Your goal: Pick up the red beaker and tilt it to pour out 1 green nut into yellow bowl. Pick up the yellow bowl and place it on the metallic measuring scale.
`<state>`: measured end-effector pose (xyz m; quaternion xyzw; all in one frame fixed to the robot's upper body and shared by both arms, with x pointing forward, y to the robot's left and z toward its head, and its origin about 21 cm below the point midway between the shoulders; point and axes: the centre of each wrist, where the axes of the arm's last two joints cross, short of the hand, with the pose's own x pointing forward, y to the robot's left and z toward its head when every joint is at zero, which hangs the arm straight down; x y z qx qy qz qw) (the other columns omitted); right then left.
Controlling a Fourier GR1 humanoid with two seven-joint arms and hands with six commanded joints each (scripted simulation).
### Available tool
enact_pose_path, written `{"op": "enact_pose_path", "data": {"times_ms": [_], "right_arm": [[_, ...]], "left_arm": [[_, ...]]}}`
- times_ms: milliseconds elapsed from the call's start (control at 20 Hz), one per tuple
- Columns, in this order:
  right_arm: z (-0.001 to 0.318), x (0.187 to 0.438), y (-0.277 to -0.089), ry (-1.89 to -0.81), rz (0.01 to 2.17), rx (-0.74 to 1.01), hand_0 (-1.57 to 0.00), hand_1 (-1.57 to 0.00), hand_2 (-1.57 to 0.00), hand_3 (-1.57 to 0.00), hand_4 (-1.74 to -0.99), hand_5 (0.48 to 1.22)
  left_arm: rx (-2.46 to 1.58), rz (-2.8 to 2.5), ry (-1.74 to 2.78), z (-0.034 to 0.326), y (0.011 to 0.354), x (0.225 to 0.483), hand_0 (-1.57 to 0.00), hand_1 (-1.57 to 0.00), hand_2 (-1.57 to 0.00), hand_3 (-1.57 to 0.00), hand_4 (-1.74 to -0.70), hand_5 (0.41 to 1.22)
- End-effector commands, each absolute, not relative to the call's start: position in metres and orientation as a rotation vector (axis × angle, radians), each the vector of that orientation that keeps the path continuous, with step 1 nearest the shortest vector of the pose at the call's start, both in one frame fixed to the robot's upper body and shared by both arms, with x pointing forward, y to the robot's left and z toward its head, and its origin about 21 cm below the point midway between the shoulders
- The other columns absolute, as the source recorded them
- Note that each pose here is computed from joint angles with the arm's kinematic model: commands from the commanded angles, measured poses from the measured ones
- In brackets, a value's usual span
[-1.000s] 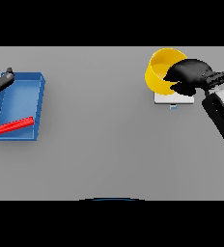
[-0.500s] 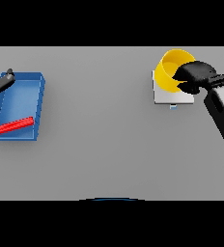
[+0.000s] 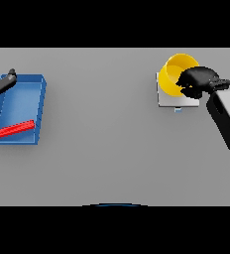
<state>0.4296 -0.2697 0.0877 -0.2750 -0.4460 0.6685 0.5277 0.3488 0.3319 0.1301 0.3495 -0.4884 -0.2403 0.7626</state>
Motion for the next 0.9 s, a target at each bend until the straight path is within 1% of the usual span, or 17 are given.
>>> {"op": "enact_pose_path", "data": {"times_ms": [0, 50, 100, 150, 200, 250, 300, 400, 500, 600, 700, 800, 850], "right_arm": [[0.088, 0.431, -0.269, -1.041, 1.583, -0.665, -1.54, -1.41, -1.57, -1.17, -1.728, 1.221], [0.089, 0.432, -0.269, -1.037, 1.576, -0.65, -1.54, -1.44, -1.5, -1.02, -1.659, 1.221], [0.087, 0.432, -0.268, -1.028, 1.569, -0.643, -1.52, -1.35, -1.35, -0.91, -1.596, 1.134], [0.088, 0.434, -0.268, -1.021, 1.562, -0.639, -1.22, -1.08, -1.13, -0.82, -1.548, 1.053], [0.087, 0.434, -0.269, -1.027, 1.563, -0.629, -0.98, -0.87, -0.95, -0.76, -1.504, 0.983], [0.087, 0.434, -0.269, -1.024, 1.564, -0.623, -0.78, -0.69, -0.81, -0.71, -1.47, 0.928], [0.087, 0.436, -0.269, -1.009, 1.569, -0.62, -0.62, -0.55, -0.69, -0.67, -1.444, 0.887], [0.087, 0.438, -0.27, -0.999, 1.565, -0.614, -0.4, -0.35, -0.52, -0.6, -1.41, 0.821], [0.089, 0.439, -0.273, -1.011, 1.582, -0.599, -0.25, -0.23, -0.39, -0.54, -1.385, 0.78], [0.087, 0.439, -0.271, -1.0, 1.616, -0.589, -0.16, -0.14, -0.29, -0.47, -1.356, 0.755], [0.079, 0.438, -0.27, -0.981, 1.624, -0.597, -0.1, -0.09, -0.21, -0.41, -1.336, 0.741], [0.082, 0.441, -0.267, -0.976, 1.63, -0.594, -0.07, -0.06, -0.14, -0.37, -1.316, 0.735], [0.086, 0.441, -0.27, -0.979, 1.635, -0.596, -0.05, -0.05, -0.12, -0.35, -1.308, 0.733]], "left_arm": [[0.764, -0.522, -1.059, 0.132, 0.333, 0.349, 0.0, 0.0, 0.0, 0.0, -0.81, 0.74], [0.76, -0.518, -1.058, 0.131, 0.332, 0.349, 0.0, 0.0, 0.0, 0.0, -0.81, 0.745], [0.759, -0.519, -1.054, 0.13, 0.333, 0.35, 0.0, 0.0, 0.0, 0.0, -0.81, 0.745], [0.76, -0.52, -1.052, 0.132, 0.333, 0.35, 0.0, 0.0, 0.0, 0.0, -0.81, 0.744], [0.76, -0.517, -1.053, 0.132, 0.332, 0.351, 0.0, 0.0, 0.0, 0.0, -0.81, 0.744], [0.76, -0.515, -1.037, 0.129, 0.333, 0.351, 0.0, 0.0, 0.0, 0.0, -0.81, 0.745], [0.754, -0.525, -1.041, 0.126, 0.328, 0.353, 0.0, 0.0, 0.0, 0.0, -0.81, 0.742], [0.763, -0.532, -1.04, 0.122, 0.332, 0.351, 0.0, 0.0, 0.0, 0.0, -0.81, 0.738], [0.77, -0.519, -1.046, 0.124, 0.336, 0.353, 0.0, 0.0, 0.0, 0.0, -0.81, 0.739], [0.76, -0.518, -1.05, 0.126, 0.331, 0.356, 0.0, 0.0, 0.0, 0.0, -0.81, 0.736], [0.761, -0.517, -1.043, 0.125, 0.33, 0.355, 0.0, 0.0, 0.0, 0.0, -0.81, 0.734], [0.758, -0.503, -1.049, 0.129, 0.334, 0.354, 0.0, 0.0, 0.0, 0.0, -0.82, 0.734], [0.758, -0.51, -1.045, 0.128, 0.332, 0.355, 0.0, 0.0, 0.0, 0.0, -0.82, 0.734]]}}
